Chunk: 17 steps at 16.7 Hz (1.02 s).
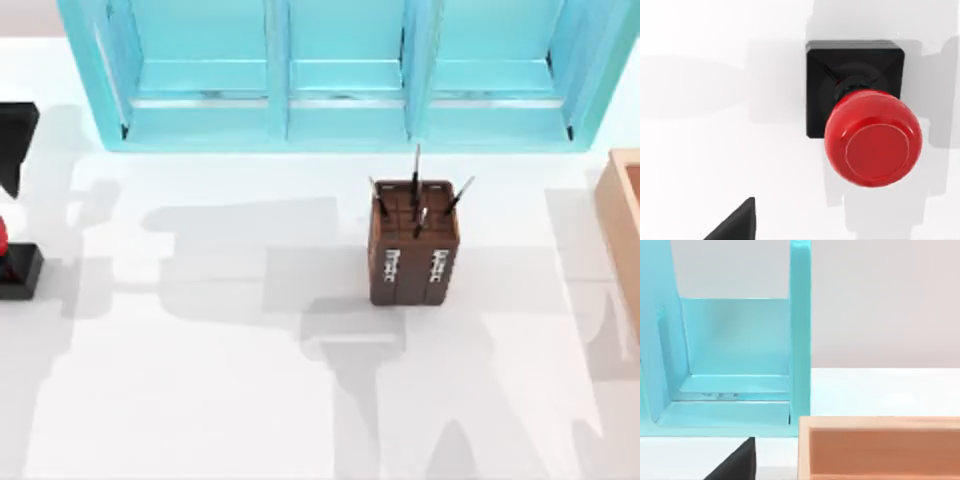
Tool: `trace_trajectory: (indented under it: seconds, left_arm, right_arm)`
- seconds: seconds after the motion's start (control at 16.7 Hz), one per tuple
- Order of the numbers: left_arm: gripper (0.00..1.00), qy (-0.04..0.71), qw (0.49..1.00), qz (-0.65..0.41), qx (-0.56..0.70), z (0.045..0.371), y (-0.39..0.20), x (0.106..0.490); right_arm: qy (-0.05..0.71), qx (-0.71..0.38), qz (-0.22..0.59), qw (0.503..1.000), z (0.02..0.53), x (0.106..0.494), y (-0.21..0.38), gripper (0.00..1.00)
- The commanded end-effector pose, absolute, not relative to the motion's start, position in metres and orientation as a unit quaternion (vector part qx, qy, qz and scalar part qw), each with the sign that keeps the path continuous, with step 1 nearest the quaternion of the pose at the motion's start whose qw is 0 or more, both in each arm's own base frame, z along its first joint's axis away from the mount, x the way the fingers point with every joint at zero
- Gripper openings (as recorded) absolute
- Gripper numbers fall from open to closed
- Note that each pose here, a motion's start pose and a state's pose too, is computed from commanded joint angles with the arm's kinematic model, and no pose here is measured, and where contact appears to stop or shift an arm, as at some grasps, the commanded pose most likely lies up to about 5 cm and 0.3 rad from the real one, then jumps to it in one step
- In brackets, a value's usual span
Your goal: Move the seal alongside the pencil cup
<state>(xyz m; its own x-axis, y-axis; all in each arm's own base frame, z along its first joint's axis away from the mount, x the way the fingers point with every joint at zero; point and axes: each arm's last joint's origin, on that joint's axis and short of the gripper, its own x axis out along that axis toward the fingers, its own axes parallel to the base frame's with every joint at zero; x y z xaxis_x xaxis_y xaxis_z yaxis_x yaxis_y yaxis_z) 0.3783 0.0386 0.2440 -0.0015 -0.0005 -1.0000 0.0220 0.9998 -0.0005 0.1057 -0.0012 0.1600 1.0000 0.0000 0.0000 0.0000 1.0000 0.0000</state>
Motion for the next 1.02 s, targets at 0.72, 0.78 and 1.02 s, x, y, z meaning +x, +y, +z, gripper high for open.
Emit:
trace_trajectory:
  seconds: [0.72, 0.78, 1.02]
  left_arm:
    - [1.0, 0.707, 0.707, -0.007, 0.007, 0.149, 0.04, 0.378]
    - [1.0, 0.707, 0.707, -0.007, 0.007, 0.149, 0.04, 0.378]
    - [0.7, 0.707, 0.707, -0.007, 0.007, 0.149, 0.04, 0.378]
  right_arm:
    - [0.0, 0.0, 0.0, 1.0, 0.16, 0.106, -0.001, 1.0]
    - [0.0, 0.0, 0.0, 1.0, 0.16, 0.106, -0.001, 1.0]
    - [0.0, 0.0, 0.0, 1.0, 0.16, 0.106, -0.001, 1.0]
